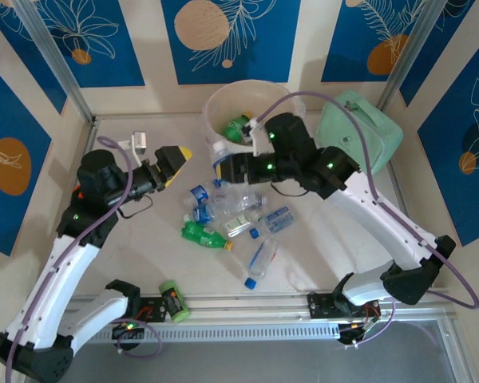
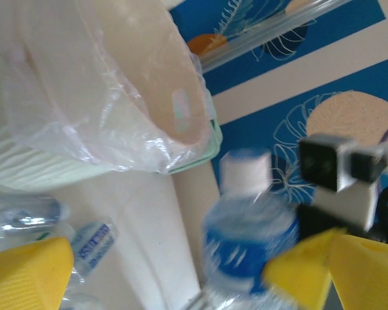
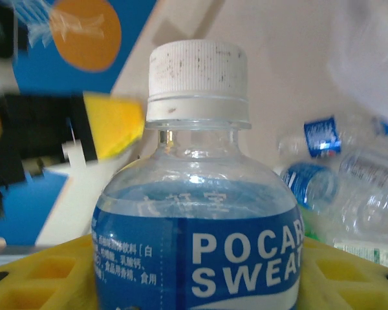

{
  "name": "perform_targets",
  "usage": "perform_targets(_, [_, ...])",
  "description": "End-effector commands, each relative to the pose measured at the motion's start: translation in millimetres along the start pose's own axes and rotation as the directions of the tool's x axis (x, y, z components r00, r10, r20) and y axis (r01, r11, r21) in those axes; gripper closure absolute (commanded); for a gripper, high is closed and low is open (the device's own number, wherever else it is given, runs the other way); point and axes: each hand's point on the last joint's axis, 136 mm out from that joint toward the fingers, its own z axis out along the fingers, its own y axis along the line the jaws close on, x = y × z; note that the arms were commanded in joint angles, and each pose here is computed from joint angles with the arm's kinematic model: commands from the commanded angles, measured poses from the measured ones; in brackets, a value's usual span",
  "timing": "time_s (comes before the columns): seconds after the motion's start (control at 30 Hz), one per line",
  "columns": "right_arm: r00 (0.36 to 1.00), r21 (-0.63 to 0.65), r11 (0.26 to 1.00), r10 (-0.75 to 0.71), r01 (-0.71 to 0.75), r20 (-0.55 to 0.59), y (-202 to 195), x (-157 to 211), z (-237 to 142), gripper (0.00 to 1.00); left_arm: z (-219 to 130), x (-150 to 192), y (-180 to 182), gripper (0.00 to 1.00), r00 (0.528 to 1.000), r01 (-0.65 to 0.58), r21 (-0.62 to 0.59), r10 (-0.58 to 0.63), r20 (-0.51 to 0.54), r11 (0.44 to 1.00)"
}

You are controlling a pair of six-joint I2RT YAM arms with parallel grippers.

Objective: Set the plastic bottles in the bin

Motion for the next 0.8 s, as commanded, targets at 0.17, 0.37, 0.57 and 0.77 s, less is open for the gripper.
perform_targets(0.17, [0.946, -0.04, 0.991, 0.134, -0.128, 0.297, -14.0, -113.9, -42.3, 0.49, -5.9, 12.9, 52.0, 0.0, 1.0, -0.011, -0.21, 0.007, -0.02, 0.978])
perform_targets(0.37, [0.914, -0.04, 0.966, 0.255, -0.255, 0.315, -58.0, -158.7, -27.4, 0.49, -11.8, 13.6, 62.6, 0.0, 0.999, -0.044, -0.273, 0.04, -0.021, 0.961])
perform_targets(0.57, [0.901, -0.013, 0.946, 0.312, -0.323, 0.301, -95.1, -176.8, -1.5, 0.5, -15.4, 17.2, 79.8, 0.0, 0.998, -0.063, -0.343, 0.055, -0.033, 0.937])
perform_targets(0.77, [0.905, 0.032, 0.931, 0.346, -0.364, 0.246, -120.8, -178.6, 28.7, 0.36, -19.1, 23.2, 101.6, 0.0, 0.996, -0.088, -0.424, 0.068, -0.061, 0.901])
